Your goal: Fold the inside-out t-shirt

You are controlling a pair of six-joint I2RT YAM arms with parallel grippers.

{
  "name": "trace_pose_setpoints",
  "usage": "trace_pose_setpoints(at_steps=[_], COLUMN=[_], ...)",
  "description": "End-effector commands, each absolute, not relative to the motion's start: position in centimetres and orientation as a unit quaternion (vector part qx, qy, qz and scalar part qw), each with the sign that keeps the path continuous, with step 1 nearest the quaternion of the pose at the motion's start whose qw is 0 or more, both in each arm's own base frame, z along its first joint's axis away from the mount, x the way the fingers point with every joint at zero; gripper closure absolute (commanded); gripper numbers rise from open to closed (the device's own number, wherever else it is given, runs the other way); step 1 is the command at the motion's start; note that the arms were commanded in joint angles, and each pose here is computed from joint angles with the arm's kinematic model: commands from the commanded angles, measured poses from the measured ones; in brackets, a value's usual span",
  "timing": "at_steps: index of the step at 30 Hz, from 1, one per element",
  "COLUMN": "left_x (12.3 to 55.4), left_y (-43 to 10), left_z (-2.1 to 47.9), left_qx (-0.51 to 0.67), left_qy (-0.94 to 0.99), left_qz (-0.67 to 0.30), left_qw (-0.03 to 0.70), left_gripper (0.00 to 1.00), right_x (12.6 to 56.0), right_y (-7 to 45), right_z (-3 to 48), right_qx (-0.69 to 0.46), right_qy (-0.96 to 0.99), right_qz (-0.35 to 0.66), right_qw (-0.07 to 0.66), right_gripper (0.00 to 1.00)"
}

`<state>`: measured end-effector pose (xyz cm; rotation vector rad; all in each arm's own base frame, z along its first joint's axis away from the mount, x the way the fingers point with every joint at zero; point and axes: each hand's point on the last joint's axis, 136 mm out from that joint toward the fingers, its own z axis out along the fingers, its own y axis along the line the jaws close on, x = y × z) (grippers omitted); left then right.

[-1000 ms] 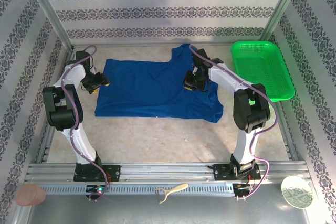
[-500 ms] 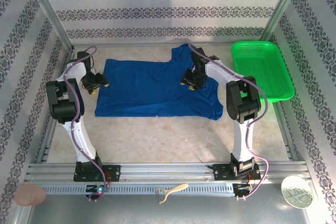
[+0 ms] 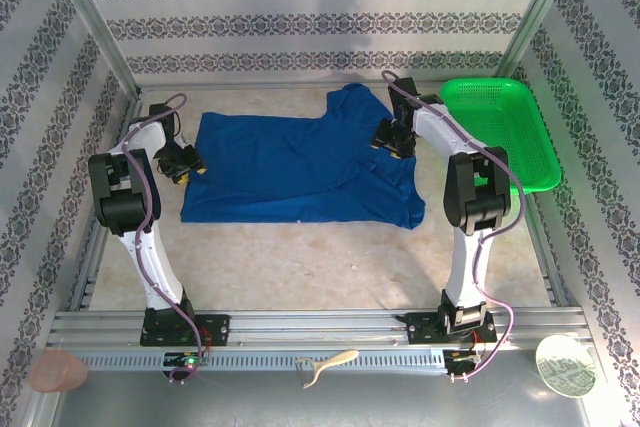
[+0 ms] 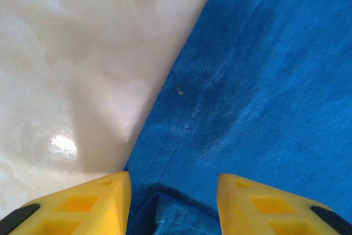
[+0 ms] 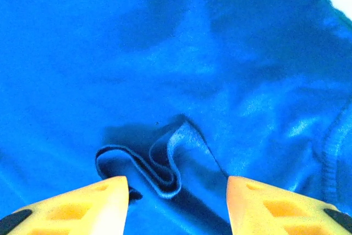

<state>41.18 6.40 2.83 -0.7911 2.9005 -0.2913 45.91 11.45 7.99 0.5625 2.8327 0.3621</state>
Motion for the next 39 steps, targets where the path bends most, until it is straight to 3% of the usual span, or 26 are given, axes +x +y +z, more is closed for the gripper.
trace_pose_setpoints(at_steps=[1,10,14,16,19,21,33,39], left_x=[40.3,40.0,40.2,40.3,40.4,40.4,42.2,43.1], left_y=[6.3,6.0,5.8,5.8,5.7,5.6,5.6,6.2], left_z=[2.5,2.2,2.1,2.1,2.1,2.2,5.9,7.2], left_qx=[-0.256,-0.254,-0.256,-0.257,-0.257,-0.255,-0.274,-0.288], left_qy=[0.960,0.960,0.958,0.958,0.958,0.958,0.941,0.933], left_qz=[-0.102,-0.109,-0.116,-0.119,-0.121,-0.123,-0.153,-0.159], left_qw=[0.048,0.046,0.048,0.049,0.050,0.052,0.123,0.148], left_gripper=[0.56,0.66,0.76,0.82,0.97,1.00,1.00,1.00], right_x=[46.3,46.7,46.1,45.8,45.5,45.5,46.5,47.3], right_y=[11.1,11.9,12.0,12.1,12.1,12.0,10.0,10.0], right_z=[6.5,3.8,2.5,2.1,1.9,2.1,8.2,9.2], right_qx=[0.174,0.168,0.174,0.174,0.174,0.176,0.194,0.193], right_qy=[0.975,0.979,0.978,0.978,0.978,0.977,0.963,0.960], right_qz=[0.100,0.099,0.102,0.106,0.109,0.115,0.131,0.137], right_qw=[0.096,0.061,0.047,0.042,0.040,0.041,0.136,0.150], right_gripper=[0.49,0.50,0.57,0.65,0.89,1.00,1.00,1.00])
